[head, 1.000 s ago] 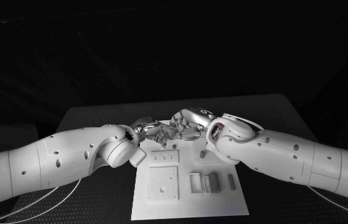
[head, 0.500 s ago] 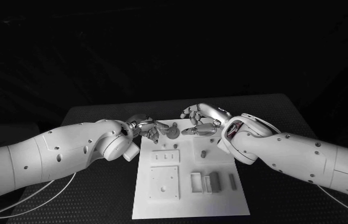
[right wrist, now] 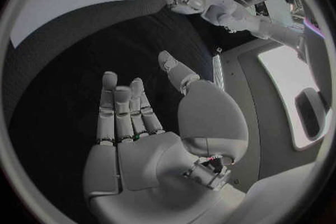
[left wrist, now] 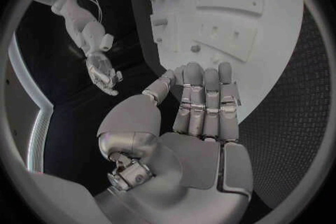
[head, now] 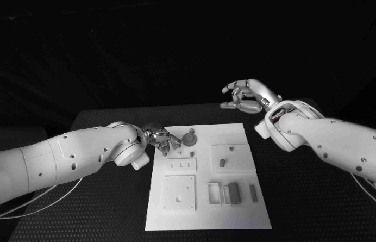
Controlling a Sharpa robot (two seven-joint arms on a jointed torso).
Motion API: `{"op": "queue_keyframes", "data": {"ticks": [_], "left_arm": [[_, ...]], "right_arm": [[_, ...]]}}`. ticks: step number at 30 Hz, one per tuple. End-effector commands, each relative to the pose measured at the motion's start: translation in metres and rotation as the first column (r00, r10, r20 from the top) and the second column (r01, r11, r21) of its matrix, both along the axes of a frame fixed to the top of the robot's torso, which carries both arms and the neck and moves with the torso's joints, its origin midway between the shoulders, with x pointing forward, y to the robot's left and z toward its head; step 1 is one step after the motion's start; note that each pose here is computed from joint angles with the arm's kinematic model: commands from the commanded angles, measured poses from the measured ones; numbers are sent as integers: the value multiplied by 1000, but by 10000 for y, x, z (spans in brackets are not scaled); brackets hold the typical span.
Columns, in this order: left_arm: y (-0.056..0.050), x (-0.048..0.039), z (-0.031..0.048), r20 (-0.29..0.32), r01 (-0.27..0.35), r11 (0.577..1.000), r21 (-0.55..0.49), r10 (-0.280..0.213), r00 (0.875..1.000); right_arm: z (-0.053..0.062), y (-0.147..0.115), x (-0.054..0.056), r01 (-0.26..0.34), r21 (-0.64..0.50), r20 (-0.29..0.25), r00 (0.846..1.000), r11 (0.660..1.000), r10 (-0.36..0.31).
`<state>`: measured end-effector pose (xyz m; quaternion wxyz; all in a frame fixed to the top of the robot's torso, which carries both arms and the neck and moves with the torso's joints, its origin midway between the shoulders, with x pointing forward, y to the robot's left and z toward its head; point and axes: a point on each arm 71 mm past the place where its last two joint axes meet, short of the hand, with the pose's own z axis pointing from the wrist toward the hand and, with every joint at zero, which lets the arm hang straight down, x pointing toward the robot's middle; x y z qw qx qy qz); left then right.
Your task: Assemble the parts on the task board
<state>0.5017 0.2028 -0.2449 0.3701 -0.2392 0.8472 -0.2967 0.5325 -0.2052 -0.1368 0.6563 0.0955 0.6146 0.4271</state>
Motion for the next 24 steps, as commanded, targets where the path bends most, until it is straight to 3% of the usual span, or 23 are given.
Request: {"op": "queue_keyframes", "data": {"ticks": [1, 4, 8, 16, 24], "left_arm": [[-45, -80, -87, -76, 56, 987, 150, -45, 996], [-103, -107, -98, -85, 60, 982, 181, -45, 995], [-171, -144, -118, -121, 28, 983, 181, -6, 993], [-311, -230, -126, -106, 69, 967, 246, -44, 993], [-319, -218, -164, -72, 65, 953, 296, -46, 996]], "right_arm": [[143, -97, 130, 19, 55, 4, 1000, 998, -20], [254, -185, 256, 49, 50, 22, 999, 998, -50], [362, -286, 420, 90, 58, 32, 995, 994, -92], [327, -426, 647, 158, 51, -16, 987, 986, -158], [275, -340, 691, 130, 62, -57, 990, 990, -127]]}}
